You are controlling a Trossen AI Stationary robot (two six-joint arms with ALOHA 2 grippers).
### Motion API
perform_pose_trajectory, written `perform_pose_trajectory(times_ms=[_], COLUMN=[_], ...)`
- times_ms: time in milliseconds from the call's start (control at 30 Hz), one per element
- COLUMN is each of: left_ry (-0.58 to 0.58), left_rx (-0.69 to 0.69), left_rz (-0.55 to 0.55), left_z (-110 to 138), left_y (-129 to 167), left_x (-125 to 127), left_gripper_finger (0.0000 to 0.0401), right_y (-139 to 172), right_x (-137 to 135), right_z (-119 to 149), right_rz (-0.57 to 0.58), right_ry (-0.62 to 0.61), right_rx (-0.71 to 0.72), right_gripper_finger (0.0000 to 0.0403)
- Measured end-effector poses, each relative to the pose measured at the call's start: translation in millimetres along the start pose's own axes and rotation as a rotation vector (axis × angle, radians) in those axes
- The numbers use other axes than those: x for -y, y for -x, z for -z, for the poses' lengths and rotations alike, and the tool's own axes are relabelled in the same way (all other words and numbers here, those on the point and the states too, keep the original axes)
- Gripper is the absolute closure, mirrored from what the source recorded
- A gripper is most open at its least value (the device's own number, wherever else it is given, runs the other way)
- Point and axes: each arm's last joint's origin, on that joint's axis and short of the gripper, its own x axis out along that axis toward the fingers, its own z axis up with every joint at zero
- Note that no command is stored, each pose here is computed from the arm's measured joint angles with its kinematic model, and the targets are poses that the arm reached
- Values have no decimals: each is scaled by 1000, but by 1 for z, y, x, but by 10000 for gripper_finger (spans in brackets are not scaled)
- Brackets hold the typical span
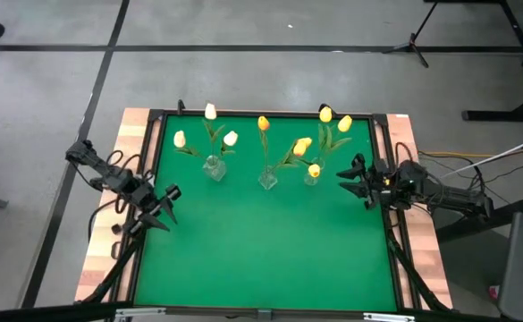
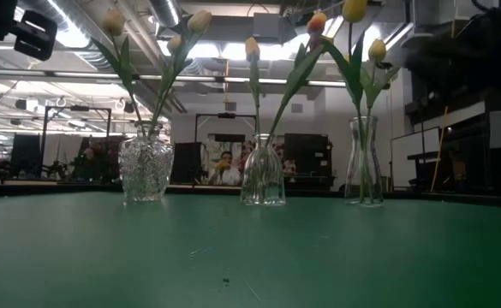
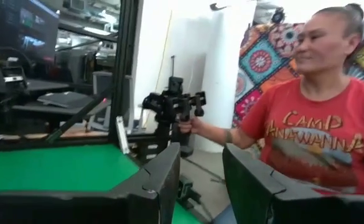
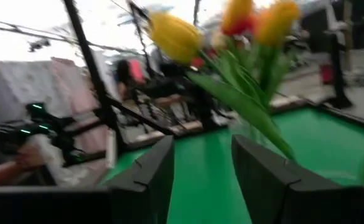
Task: Sort flowers into vase by color
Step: Return to Home Position
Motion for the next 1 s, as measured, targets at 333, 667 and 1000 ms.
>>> perform_pose_trajectory(times_ms=[333, 667, 1000], left_ry=[-112, -156, -186], left_rx=[-7, 0, 3], left_rz=[-141, -135, -82], left_z=[2, 0, 0], left_y=[0, 0, 0], left_x=[-4, -4, -2], left_gripper_finger=[282, 282, 282], right_y=[1, -1, -1], right_x=[5, -7, -24], right_z=[11, 15, 22], right_rz=[86, -93, -174], right_ry=[16, 3, 68], right_rx=[-105, -151, -185], right_gripper_finger=[242, 242, 242])
